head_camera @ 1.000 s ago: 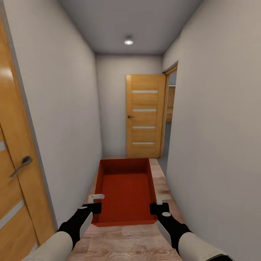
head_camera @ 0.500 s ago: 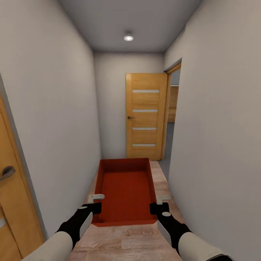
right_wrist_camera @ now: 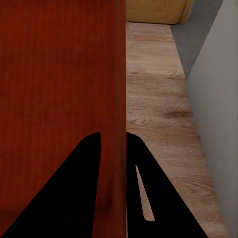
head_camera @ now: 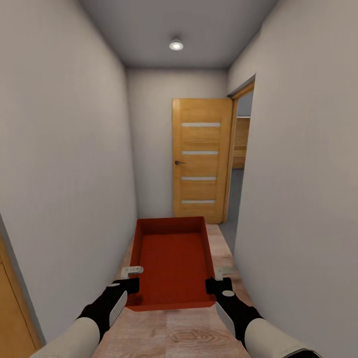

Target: Move the two storage containers from the living room to the garage. In the garage, place one container on the floor and stack the other container on top of it (either order is fine).

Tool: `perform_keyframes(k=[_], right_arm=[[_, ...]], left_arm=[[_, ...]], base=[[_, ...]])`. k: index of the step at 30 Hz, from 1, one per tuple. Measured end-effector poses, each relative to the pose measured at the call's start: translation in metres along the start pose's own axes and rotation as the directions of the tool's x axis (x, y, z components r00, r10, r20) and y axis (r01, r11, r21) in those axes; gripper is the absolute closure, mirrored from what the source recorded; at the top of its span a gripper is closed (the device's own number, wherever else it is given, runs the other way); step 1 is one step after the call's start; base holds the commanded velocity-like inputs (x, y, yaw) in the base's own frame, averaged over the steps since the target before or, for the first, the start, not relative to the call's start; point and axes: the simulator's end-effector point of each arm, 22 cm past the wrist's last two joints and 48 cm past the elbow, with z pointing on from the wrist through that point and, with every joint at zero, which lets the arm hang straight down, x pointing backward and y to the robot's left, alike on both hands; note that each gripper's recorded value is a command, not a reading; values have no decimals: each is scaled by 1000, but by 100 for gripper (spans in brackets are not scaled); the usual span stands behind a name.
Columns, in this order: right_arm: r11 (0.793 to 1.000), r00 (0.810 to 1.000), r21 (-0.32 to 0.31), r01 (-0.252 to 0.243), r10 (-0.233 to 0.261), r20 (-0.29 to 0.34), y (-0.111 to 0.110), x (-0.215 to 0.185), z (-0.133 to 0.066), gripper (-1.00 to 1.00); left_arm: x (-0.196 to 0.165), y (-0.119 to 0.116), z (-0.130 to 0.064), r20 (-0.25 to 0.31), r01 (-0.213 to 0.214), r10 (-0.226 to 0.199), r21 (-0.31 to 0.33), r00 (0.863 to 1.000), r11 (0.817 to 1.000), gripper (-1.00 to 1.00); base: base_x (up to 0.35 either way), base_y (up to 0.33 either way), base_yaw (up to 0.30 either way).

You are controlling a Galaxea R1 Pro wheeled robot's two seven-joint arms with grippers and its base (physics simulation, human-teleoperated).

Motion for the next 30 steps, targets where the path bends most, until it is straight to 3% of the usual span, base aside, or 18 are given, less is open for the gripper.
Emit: perform_keyframes(k=[30], right_arm=[[1000, 1000, 0, -3, 3, 2, 0, 0, 0, 100]], left_arm=[[-1, 0, 0, 2, -2, 2, 0, 1000, 1000, 100]], base=[[323, 0, 0]])
